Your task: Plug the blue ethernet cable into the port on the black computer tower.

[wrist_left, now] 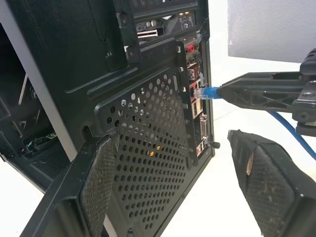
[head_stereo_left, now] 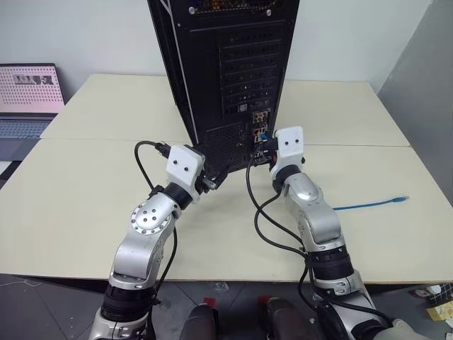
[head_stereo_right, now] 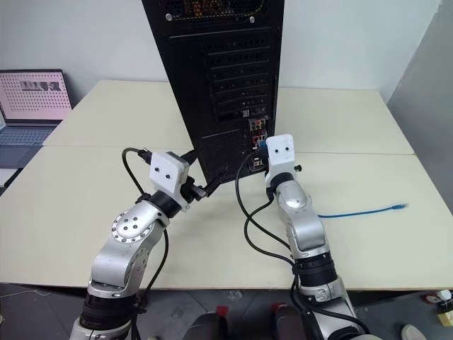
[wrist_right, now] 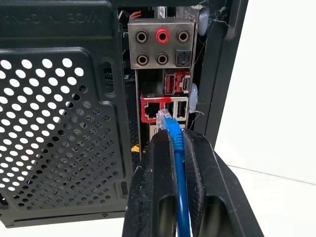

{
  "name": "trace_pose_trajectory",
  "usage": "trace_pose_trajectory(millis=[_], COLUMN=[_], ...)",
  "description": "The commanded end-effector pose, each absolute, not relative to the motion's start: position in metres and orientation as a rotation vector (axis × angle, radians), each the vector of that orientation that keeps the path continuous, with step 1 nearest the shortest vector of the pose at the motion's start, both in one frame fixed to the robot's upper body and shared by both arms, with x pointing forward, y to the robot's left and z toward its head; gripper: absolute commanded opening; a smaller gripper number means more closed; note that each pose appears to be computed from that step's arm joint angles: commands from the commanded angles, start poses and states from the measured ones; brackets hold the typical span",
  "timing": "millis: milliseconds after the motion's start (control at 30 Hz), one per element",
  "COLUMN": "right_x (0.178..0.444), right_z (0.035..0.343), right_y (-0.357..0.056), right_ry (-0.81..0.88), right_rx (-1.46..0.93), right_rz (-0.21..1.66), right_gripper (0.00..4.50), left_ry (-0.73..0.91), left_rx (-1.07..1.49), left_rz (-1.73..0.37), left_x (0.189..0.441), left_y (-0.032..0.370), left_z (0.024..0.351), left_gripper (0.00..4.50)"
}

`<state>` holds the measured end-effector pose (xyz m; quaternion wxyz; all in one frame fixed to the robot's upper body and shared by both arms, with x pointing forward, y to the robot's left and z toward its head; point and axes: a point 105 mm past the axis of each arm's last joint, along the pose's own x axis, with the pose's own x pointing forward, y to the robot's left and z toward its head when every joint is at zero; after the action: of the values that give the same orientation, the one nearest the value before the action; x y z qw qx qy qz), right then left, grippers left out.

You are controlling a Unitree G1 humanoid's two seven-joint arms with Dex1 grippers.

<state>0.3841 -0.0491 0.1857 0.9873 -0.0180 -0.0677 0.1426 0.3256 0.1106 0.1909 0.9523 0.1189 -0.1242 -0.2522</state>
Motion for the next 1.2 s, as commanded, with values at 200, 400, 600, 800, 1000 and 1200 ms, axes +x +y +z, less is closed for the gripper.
trace_pose_trajectory(millis=[200, 400, 600, 800, 1000, 1200], right_x=[0.374, 0.372, 0.374, 0.377, 0.371, 0.365], right_z=[0.215, 0.221, 0.224, 0.219, 0.219, 0.216], right_y=[-0.032, -0.028, -0.033, -0.036, -0.021, -0.004], right_ry=[-0.24, -0.262, -0.272, -0.247, -0.254, -0.247], right_rx=[-0.045, -0.043, -0.038, -0.02, -0.008, -0.001], right_rz=[0.351, 0.359, 0.326, 0.293, 0.325, 0.392], right_gripper=[0.0, 0.0, 0.0, 0.0, 0.0, 0.0], left_ry=[-0.309, -0.307, -0.306, -0.304, -0.304, -0.302], left_rx=[0.261, 0.263, 0.265, 0.265, 0.264, 0.264], left_rz=[-0.502, -0.505, -0.505, -0.506, -0.499, -0.493], left_x=[0.323, 0.323, 0.324, 0.324, 0.323, 0.321], left_y=[0.113, 0.112, 0.113, 0.113, 0.113, 0.114], left_z=[0.204, 0.204, 0.203, 0.203, 0.203, 0.203], left_gripper=[3.72, 3.72, 3.72, 3.72, 3.72, 3.72])
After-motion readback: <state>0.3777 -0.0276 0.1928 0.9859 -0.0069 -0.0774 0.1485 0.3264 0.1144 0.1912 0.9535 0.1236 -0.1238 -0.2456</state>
